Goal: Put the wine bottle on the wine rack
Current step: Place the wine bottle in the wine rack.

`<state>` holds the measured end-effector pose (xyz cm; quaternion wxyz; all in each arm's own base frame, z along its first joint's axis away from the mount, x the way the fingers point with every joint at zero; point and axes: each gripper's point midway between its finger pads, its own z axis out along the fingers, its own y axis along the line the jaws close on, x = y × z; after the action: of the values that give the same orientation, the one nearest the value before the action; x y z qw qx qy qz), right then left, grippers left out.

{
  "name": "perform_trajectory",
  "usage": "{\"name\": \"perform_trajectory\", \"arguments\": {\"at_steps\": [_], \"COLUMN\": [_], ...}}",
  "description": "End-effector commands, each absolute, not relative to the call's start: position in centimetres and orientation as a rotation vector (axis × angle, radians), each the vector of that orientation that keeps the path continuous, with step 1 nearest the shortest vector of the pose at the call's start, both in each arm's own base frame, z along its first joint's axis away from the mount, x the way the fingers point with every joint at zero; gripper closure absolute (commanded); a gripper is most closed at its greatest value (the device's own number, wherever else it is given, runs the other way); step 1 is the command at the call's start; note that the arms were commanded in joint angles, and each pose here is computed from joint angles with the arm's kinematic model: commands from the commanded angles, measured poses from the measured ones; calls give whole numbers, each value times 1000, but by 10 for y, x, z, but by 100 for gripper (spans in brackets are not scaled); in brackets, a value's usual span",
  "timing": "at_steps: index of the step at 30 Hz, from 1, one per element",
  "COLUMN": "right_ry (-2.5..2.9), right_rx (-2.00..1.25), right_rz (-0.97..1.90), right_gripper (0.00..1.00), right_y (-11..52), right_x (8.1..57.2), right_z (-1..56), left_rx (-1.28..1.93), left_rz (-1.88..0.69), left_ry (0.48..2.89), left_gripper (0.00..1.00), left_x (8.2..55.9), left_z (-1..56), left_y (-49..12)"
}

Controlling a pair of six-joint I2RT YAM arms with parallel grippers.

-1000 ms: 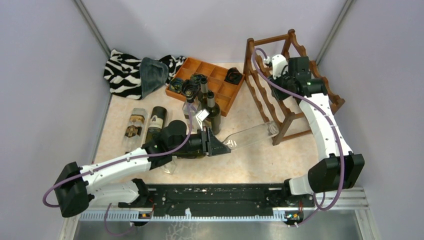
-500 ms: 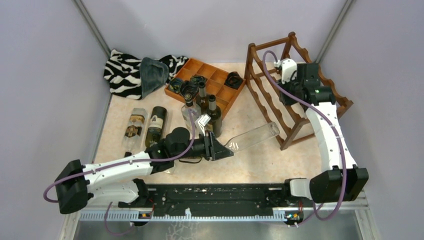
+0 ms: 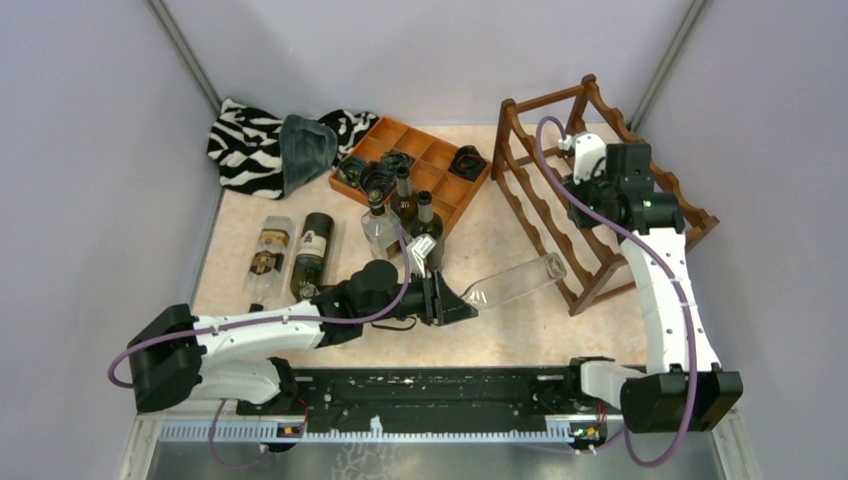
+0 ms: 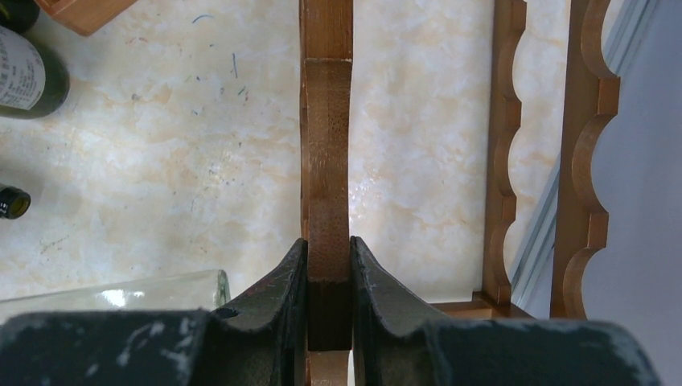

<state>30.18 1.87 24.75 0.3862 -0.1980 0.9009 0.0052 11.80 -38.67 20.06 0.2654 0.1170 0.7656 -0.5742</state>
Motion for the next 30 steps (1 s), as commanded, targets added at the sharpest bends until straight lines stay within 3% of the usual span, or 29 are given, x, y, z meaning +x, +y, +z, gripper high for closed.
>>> {"name": "perform_trajectory", "arguments": {"at_steps": [1, 12, 22, 30], "right_ry": [2143, 2105, 2042, 2021], "right_rx": [-489, -663, -762, -731], "right_rz": [-24, 173, 371, 349], "right_gripper": [100, 100, 100, 100], "right_y": [15, 47, 77, 75], "right_x": [298, 268, 278, 287], "right_z": [285, 279, 280, 289], "left_rx": [332, 330, 257, 202], "left_rz": [-1651, -1645, -1641, -1629], "left_ry": [1874, 1894, 1898, 1911], "left_gripper": [100, 100, 100, 100], "left_x": [120, 119, 123, 125], "left_z": [243, 231, 222, 209], "left_y": [-398, -399, -396, -400]}}
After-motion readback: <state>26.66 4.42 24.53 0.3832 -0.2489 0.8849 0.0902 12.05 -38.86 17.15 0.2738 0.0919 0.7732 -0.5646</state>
